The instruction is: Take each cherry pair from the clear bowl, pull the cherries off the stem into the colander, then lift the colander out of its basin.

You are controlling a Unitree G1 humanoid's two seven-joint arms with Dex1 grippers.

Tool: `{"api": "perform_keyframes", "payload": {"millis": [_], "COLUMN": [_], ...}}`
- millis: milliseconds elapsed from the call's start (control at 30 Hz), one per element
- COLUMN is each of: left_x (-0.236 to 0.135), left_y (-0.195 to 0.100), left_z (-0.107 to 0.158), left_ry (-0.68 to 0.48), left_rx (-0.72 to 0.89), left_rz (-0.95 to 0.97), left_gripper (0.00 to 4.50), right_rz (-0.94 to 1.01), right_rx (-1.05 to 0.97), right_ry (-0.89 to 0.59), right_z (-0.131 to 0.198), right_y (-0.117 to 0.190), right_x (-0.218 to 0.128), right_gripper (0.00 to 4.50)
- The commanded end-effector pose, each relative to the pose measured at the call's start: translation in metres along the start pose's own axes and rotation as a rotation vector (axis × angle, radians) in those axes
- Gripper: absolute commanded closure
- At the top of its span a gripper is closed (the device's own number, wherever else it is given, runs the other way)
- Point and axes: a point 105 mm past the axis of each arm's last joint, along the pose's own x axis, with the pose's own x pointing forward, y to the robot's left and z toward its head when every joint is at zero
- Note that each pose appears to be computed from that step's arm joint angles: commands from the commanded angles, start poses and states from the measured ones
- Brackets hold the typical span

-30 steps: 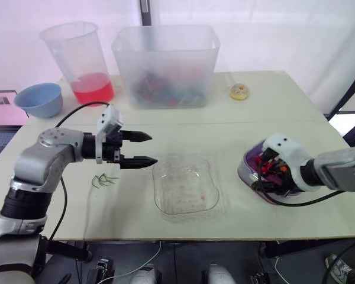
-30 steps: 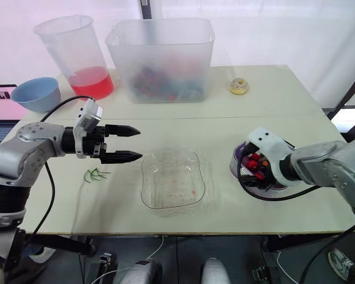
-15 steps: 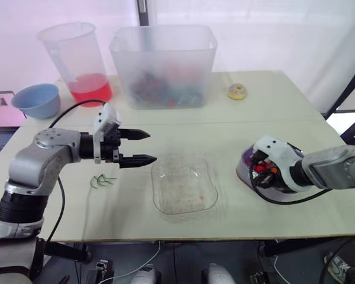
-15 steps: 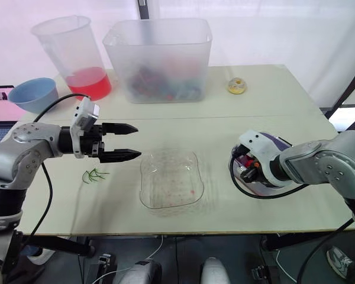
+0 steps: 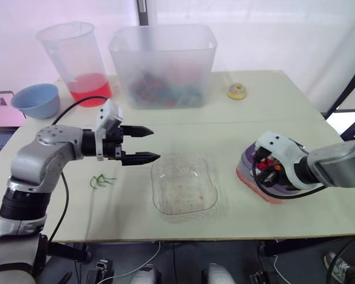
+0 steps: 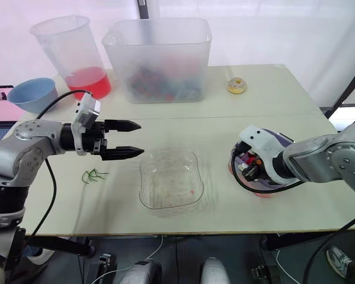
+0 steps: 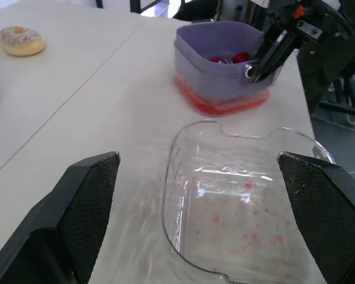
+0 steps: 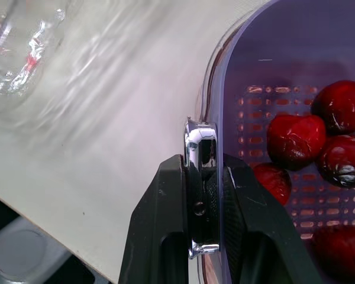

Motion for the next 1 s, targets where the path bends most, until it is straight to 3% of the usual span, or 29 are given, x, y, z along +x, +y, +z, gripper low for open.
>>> {"api": "perform_keyframes", "payload": {"millis": [33, 1000], "left_x": [-0.001, 0.010], "left_y": [0.000, 0.008], "left_z": [0.009, 0.002], "left_ry": [-0.016, -0.020], "left_rx": [0.047, 0.069], "left_rz": [-0.008, -0.070], "left_gripper": [0.00, 0.00], "right_rz": [-0.019, -0.118], "right_rx": [-0.032, -0.022], "right_ry": [-0.069, -0.097], "right_z": [0.015, 0.014], "right_y": [0.001, -0.006], "right_x": [-0.018, -0.050], "right_gripper": [4.29, 4.29]}}
